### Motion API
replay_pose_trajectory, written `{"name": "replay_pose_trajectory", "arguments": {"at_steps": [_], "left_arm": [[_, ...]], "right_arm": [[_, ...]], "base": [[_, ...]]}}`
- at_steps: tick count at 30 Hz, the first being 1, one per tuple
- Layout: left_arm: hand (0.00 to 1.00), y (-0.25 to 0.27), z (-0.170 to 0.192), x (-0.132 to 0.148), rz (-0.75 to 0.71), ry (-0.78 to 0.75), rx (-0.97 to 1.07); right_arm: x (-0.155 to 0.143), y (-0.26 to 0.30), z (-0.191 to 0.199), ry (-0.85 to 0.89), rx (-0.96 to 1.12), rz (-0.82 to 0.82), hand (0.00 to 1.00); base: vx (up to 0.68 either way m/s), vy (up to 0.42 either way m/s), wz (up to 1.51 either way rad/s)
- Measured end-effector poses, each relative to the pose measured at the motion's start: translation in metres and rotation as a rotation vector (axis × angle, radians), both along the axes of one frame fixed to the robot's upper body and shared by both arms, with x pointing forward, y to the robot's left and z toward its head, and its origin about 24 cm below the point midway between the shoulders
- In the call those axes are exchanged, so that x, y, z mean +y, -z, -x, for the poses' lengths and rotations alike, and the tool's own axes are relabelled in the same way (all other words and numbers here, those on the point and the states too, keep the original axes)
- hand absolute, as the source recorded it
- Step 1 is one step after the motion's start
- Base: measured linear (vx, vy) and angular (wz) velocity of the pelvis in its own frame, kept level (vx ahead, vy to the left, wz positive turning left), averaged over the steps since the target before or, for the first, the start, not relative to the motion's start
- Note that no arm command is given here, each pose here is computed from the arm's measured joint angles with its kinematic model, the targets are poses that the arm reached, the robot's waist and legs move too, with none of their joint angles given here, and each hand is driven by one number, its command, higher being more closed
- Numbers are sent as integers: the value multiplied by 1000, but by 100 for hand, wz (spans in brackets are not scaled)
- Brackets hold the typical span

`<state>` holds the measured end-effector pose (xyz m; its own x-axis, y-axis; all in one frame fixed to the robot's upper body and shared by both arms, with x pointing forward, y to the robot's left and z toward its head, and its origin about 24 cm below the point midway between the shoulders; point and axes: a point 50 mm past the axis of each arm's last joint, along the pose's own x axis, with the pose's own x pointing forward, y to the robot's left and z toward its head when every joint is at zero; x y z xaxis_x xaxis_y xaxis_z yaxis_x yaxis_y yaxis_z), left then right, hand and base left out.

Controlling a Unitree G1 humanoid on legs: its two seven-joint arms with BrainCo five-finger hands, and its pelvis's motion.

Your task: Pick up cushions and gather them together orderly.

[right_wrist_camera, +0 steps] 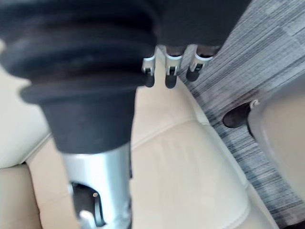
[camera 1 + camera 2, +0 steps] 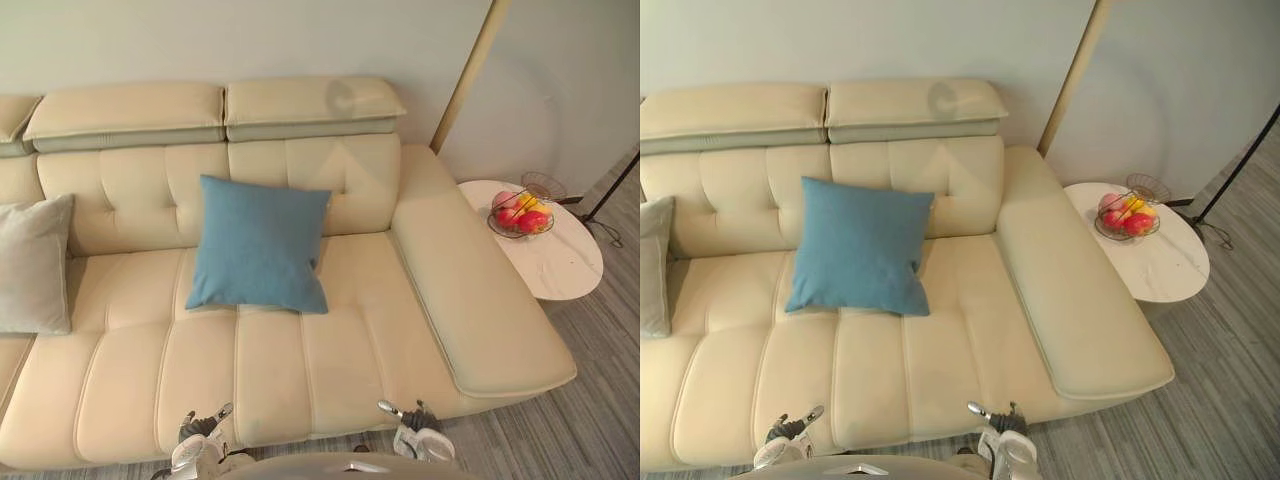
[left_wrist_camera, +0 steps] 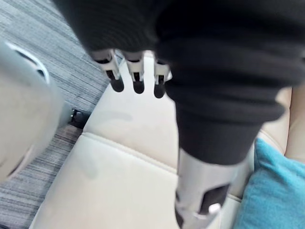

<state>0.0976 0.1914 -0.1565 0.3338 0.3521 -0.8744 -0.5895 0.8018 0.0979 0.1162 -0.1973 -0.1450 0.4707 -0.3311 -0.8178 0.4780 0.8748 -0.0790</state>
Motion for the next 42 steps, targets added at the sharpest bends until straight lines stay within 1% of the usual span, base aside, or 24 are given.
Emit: {"name": "replay_pose_trajectory", "arguments": {"at_steps": [4, 10, 12, 14, 15, 16, 17, 19, 20, 23, 24, 26, 30, 32, 34, 36, 38, 42], "left_arm": [[0, 2, 3, 3, -2, 4, 23], [0, -1, -3, 13, -48, -9, 26], [0, -6, -5, 23, -81, -63, 5], [0, -10, -5, 35, -122, -70, -7], [0, -9, -2, 37, -132, -82, 8], [0, -6, 4, 33, -122, -87, 32], [0, -5, 5, 31, -116, -87, 35], [0, -2, 2, 5, -57, -62, 39], [0, -1, 1, 1, -51, -48, 40], [0, 0, 5, -6, -42, -12, 49], [0, -2, 1, -4, -48, -5, 31], [0, -4, -3, 2, -61, -3, 11], [0, -1, 0, -1, -35, 4, 22], [0, -2, 5, 12, -67, 4, 36], [0, -2, 7, 17, -79, 17, 49], [0, 1, 9, 11, -69, 58, 78], [0, 4, 13, 8, -58, 72, 101], [0, 5, 15, 6, -37, 82, 108]], "right_arm": [[-2, 3, 6, 31, 28, -10, 0], [3, 3, -3, 24, 12, -20, 0], [1, 3, -3, 23, 16, -14, 0], [3, 4, 0, 10, 27, -13, 0], [6, 0, -13, -21, -5, -9, 0], [7, -6, -30, -42, -52, 4, 0], [7, -8, -34, -49, -63, 10, 0], [-1, -15, -43, -54, -98, 46, 0], [-3, -14, -41, -45, -87, 58, 0], [-4, -5, -17, -24, -17, 55, 0], [0, -4, -15, -20, -12, 44, 0], [-3, -3, -12, -2, -1, 50, 0], [-8, -2, -7, 37, 18, 48, 0], [-2, 6, 1, 42, 74, 7, 0], [-7, 9, 11, 96, 103, 0, 0], [-11, 11, 19, 136, 126, -2, 0], [-8, 14, 25, 140, 150, -19, 0], [-10, 14, 28, 147, 156, -16, 0]], "base": [[-12, 17, -35], [-44, -7, -35], [-43, -90, 54], [-6, -200, 71], [-129, -253, -9], [-145, -214, -29], [-189, -182, -22], [-275, -150, 18], [-276, -90, 38], [-237, -33, 33], [-141, 32, 8], [-127, 68, -5], [-177, 212, -6], [-126, 155, -19], [-130, 122, 7], [-95, 103, 13], [-56, 54, -1], [-9, -3, -6]]}}
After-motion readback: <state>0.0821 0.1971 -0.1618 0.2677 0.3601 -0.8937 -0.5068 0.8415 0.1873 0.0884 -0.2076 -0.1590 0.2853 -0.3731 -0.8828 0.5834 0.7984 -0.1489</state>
